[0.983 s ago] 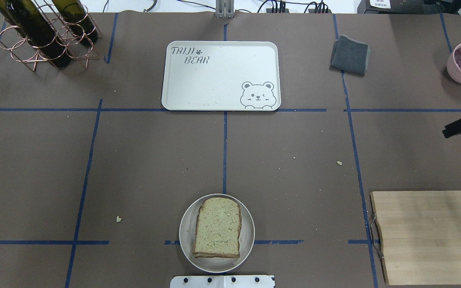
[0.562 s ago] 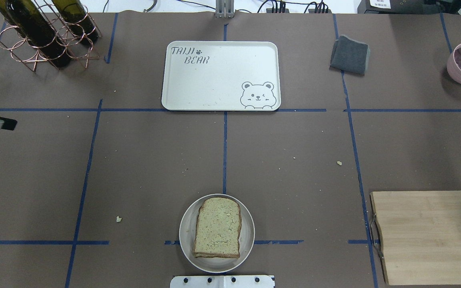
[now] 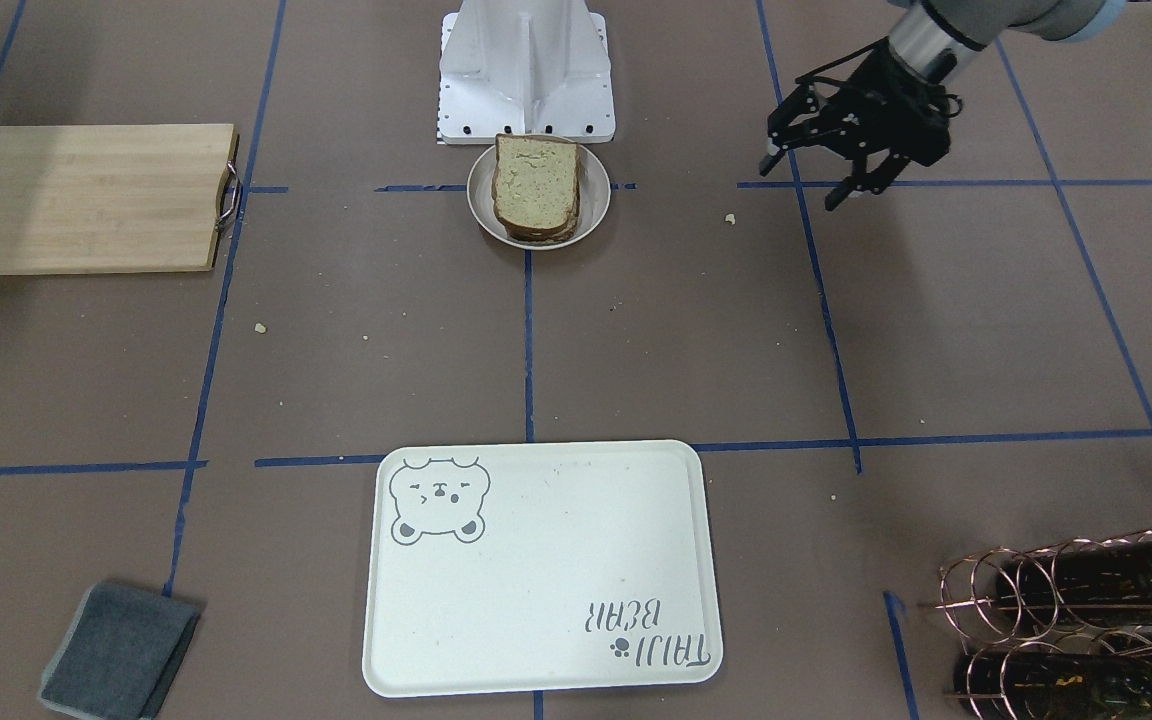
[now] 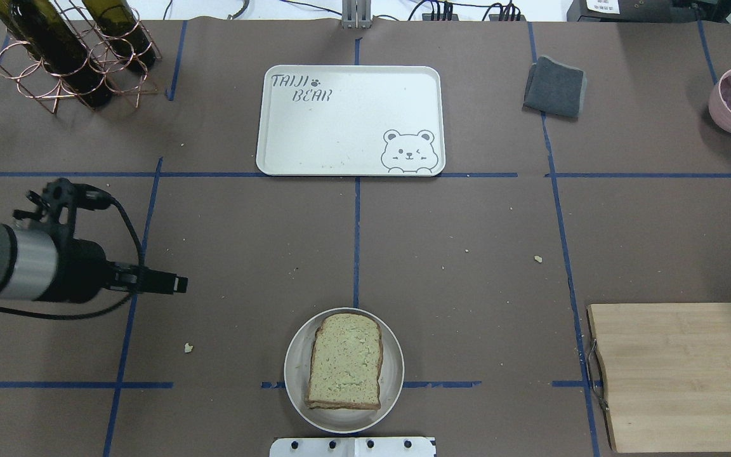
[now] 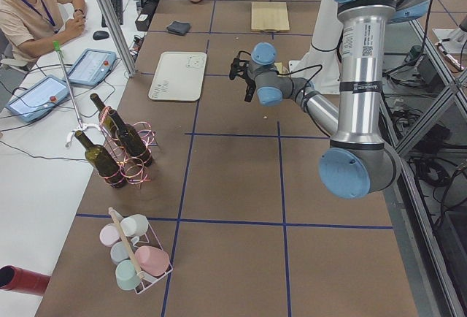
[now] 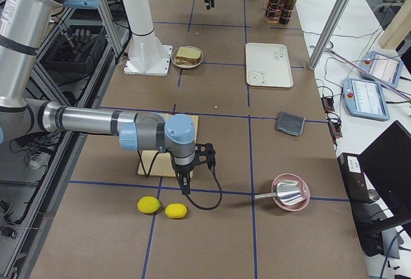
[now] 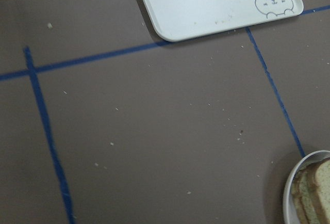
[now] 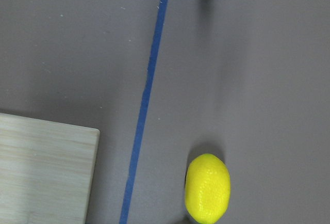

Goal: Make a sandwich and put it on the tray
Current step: 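Reach the left gripper to the plate rim and grasp it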

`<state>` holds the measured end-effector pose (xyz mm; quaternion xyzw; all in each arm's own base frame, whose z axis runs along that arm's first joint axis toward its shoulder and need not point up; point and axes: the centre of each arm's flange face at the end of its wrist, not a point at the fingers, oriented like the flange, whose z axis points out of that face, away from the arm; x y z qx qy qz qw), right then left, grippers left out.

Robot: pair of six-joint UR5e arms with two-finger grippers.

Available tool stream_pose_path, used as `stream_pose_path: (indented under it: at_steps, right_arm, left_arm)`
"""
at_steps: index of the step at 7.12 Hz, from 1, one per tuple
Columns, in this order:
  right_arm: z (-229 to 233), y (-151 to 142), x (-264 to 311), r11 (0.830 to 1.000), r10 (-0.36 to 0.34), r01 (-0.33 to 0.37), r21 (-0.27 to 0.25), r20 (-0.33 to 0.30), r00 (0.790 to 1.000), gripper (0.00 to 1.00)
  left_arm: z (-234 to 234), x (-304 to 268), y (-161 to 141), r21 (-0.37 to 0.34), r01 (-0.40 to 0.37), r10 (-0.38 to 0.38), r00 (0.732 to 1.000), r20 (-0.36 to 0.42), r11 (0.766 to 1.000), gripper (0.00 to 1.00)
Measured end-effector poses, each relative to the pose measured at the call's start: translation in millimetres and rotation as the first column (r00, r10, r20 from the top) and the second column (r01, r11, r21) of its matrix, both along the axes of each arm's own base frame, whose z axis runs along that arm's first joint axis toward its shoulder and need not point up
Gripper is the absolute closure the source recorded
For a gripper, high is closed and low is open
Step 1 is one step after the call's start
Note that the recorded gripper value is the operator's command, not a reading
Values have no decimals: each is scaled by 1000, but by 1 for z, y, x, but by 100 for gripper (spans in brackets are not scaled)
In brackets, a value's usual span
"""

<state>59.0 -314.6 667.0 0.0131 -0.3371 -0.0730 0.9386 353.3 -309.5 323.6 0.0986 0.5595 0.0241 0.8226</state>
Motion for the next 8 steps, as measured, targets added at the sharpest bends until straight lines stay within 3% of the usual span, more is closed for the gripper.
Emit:
stream_pose_path:
  at_steps: [1,3,6,8]
  right_arm:
    - [8,5,6,1000,17,-17,-15,-2,1000,0]
    - [11,8,13,999,40,-40,-23,0,999,0]
    - [14,8,16,998,48,-48,-27,-5,999,0]
    - [15,8,16,998,50,-50,-28,-7,999,0]
  left_arm:
    - [-6,39,31,-80,30,-30,1000,-2,996,45]
    - [-23,109,73,-189,82,-79,997,22,979,47]
    - [-37,169,77,-227,108,-95,993,66,968,51]
    - [-30,186,78,-230,107,-89,992,89,967,63]
